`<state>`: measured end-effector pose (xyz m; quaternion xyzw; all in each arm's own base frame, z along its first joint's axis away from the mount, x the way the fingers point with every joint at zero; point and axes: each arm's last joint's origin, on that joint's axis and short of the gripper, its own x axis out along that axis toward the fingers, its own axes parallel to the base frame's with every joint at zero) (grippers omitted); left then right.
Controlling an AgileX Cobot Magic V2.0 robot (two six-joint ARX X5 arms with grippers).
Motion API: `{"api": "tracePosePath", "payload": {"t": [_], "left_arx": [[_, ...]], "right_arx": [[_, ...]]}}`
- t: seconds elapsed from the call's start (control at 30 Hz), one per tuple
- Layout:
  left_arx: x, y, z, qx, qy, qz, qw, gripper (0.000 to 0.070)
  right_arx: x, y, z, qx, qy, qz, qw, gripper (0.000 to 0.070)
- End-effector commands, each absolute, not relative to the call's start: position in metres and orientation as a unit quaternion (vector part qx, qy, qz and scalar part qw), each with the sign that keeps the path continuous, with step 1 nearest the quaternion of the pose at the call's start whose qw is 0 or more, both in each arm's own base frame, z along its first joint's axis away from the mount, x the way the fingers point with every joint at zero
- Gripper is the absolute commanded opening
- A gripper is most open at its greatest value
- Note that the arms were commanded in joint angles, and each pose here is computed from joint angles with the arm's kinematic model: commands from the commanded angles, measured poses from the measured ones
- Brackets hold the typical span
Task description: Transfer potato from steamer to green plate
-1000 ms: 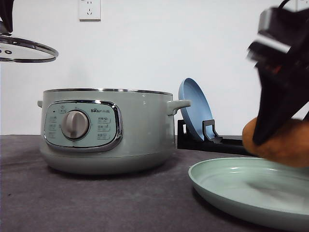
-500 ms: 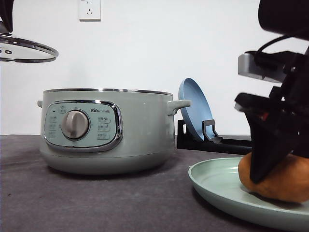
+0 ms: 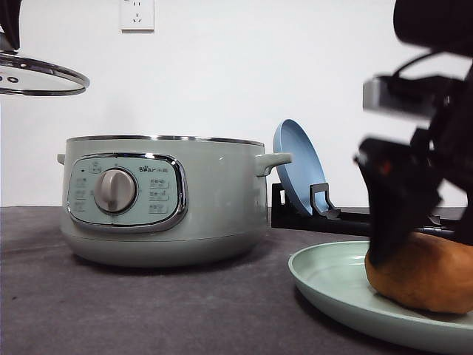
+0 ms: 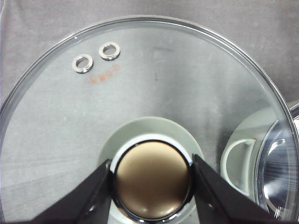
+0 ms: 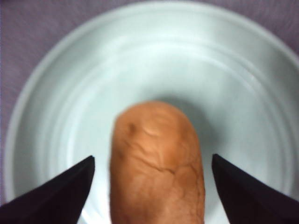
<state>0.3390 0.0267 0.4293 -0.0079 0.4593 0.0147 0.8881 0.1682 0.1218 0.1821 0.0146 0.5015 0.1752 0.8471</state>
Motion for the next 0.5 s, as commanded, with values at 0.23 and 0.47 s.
{"api": "tracePosePath", "payload": {"t": [0.23,0.47], "left_arx": [[0.333,0.027,0.447,-0.007,0.419,0.017,0.908,0.0],[0.332,0.025,0.447,-0.008,0.421,0.015,0.907,0.0]], "right_arx": [[0.151,0.11,0.279,0.032,0.418,0.216,0.882,0.0671],[0.111,0.081,0.345,0.054,0.359,0.235,0.902,0.0686]]}}
